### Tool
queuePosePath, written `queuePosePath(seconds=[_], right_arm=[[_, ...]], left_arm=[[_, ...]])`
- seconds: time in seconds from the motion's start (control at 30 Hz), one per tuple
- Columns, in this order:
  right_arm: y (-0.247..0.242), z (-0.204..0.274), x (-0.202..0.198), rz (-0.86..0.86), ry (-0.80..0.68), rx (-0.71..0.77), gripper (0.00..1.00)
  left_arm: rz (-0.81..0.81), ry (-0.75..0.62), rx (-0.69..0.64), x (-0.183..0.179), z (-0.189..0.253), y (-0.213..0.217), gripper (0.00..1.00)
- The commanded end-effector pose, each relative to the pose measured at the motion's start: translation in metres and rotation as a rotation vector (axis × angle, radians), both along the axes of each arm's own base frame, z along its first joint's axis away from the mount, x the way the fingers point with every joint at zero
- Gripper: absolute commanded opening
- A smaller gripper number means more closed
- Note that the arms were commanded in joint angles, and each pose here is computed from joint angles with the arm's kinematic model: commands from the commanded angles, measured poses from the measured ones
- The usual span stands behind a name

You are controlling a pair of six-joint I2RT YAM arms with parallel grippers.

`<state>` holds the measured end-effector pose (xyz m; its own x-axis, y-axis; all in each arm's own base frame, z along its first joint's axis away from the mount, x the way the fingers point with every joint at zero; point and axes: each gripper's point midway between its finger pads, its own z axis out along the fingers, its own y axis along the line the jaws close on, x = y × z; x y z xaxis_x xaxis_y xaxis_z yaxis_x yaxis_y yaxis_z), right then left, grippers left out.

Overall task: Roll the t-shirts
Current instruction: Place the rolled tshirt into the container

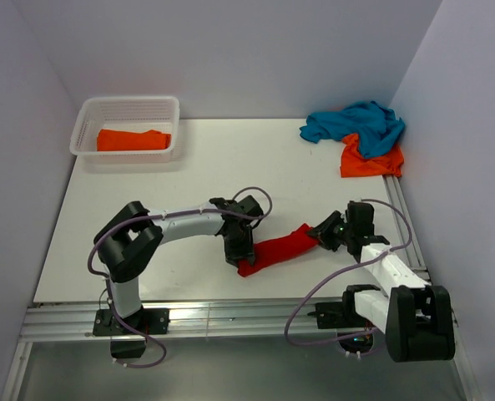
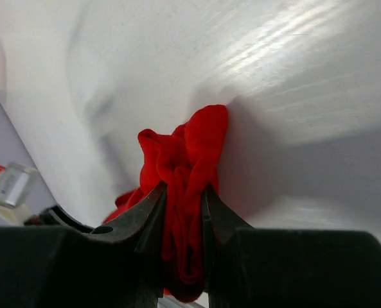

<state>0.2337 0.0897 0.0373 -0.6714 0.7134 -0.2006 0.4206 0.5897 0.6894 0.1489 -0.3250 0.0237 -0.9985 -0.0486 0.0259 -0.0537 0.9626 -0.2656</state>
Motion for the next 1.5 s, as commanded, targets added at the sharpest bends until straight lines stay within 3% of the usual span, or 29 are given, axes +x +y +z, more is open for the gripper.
queuePosePath(seconds=[0.0,0.27,0.37,0.53,0.63,0.8,0.83,0.87,0.9,0.97,1.0,1.13,1.37,1.47], right_arm=[[-0.002,0.029,0.037,0.016,-0.134,-0.121,0.0],[0.029,0.072,0.082,0.055,-0.268,-0.137,0.0],[0.055,0.11,0.114,0.085,-0.335,-0.126,0.0],[0.113,0.129,0.155,0.15,-0.334,-0.077,0.0],[0.157,0.183,0.2,0.176,-0.437,-0.025,0.0],[0.216,0.228,0.25,0.199,-0.514,0.047,0.0],[0.23,0.215,0.262,0.2,-0.498,0.051,0.0],[0.241,0.244,0.274,0.19,-0.553,0.096,0.0],[0.252,0.225,0.287,0.19,-0.528,0.099,0.0],[0.273,0.256,0.302,0.184,-0.589,0.171,0.0],[0.284,0.238,0.315,0.182,-0.583,0.185,0.0],[0.315,0.249,0.336,0.151,-0.659,0.293,0.0],[0.355,0.233,0.336,0.175,-0.697,0.339,0.0],[0.359,0.225,0.333,0.195,-0.691,0.343,0.0]], left_arm=[[0.018,-0.026,0.294,0.019,-0.008,0.076,0.0],[0.093,-0.042,0.225,0.064,0.029,0.106,0.0],[0.133,-0.063,0.21,0.089,0.043,0.122,0.0],[0.241,-0.167,0.239,0.154,0.076,0.162,0.0],[0.315,-0.236,0.243,0.197,0.103,0.192,0.0],[0.442,-0.356,0.247,0.264,0.15,0.238,0.0],[0.477,-0.373,0.257,0.275,0.154,0.252,0.0],[0.485,-0.392,0.263,0.284,0.158,0.259,0.0],[0.505,-0.43,0.264,0.3,0.162,0.266,0.0],[0.54,-0.462,0.258,0.318,0.164,0.285,0.0],[0.558,-0.497,0.255,0.333,0.161,0.292,0.0],[0.612,-0.571,0.245,0.37,0.147,0.328,0.0],[0.624,-0.673,0.238,0.431,0.123,0.356,0.0],[0.623,-0.767,0.229,0.452,0.142,0.359,0.0]])
